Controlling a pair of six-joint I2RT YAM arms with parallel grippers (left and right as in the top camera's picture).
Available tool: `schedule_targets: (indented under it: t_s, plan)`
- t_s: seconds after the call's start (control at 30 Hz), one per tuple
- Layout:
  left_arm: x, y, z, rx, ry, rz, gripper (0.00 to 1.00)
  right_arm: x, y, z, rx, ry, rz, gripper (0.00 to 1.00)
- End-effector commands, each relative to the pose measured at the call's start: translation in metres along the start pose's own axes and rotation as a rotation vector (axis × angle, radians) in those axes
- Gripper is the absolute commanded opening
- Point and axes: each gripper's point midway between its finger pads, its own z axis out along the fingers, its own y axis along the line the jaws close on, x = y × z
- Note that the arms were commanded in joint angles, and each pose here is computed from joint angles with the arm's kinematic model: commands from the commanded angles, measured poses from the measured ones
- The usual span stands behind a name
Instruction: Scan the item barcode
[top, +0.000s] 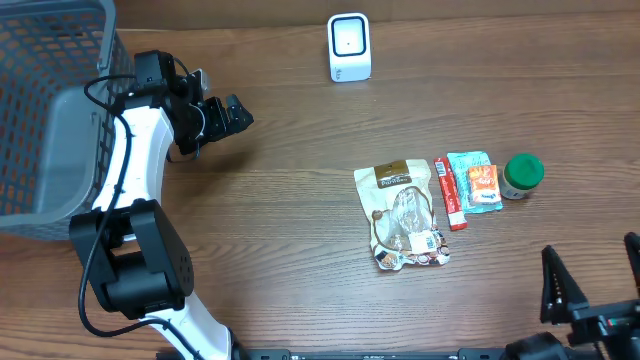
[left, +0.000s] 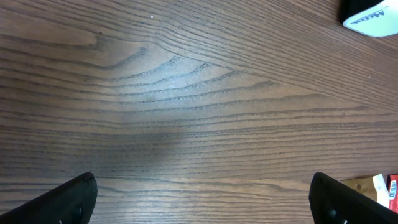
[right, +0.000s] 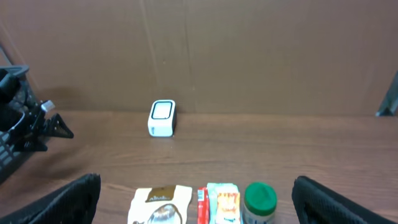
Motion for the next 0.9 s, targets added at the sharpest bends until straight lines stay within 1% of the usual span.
schedule_targets:
  t_s: [0.0,0.23,0.43,0.6,0.7,0.87]
  plan:
    - [-0.007,-0.003,-0.004,0.000,-0.018,0.000,1.00,0.017,-0.002,0.009,0.004,-0.028,0.006,1.00]
    - [-0.007,-0.003,-0.003,0.000,-0.018,0.000,1.00,0.041,0.000,0.033,-0.023,-0.131,0.017,1.00]
    - [-0.007,-0.003,-0.004,0.000,-0.018,0.000,1.00,0.049,0.007,0.055,-0.069,-0.237,0.020,1.00]
    - [-0.007,-0.003,-0.003,0.000,-0.018,0.000,1.00,0.050,0.016,0.074,-0.126,-0.335,0.016,1.00]
    - [-0.007,-0.003,-0.004,0.000,-0.018,0.000,1.00,0.043,0.022,0.078,-0.168,-0.433,0.013,1.00]
    - [-0.007,-0.003,-0.004,0.000,-0.018,0.000,1.00,0.028,0.026,0.071,-0.204,-0.623,0.008,1.00]
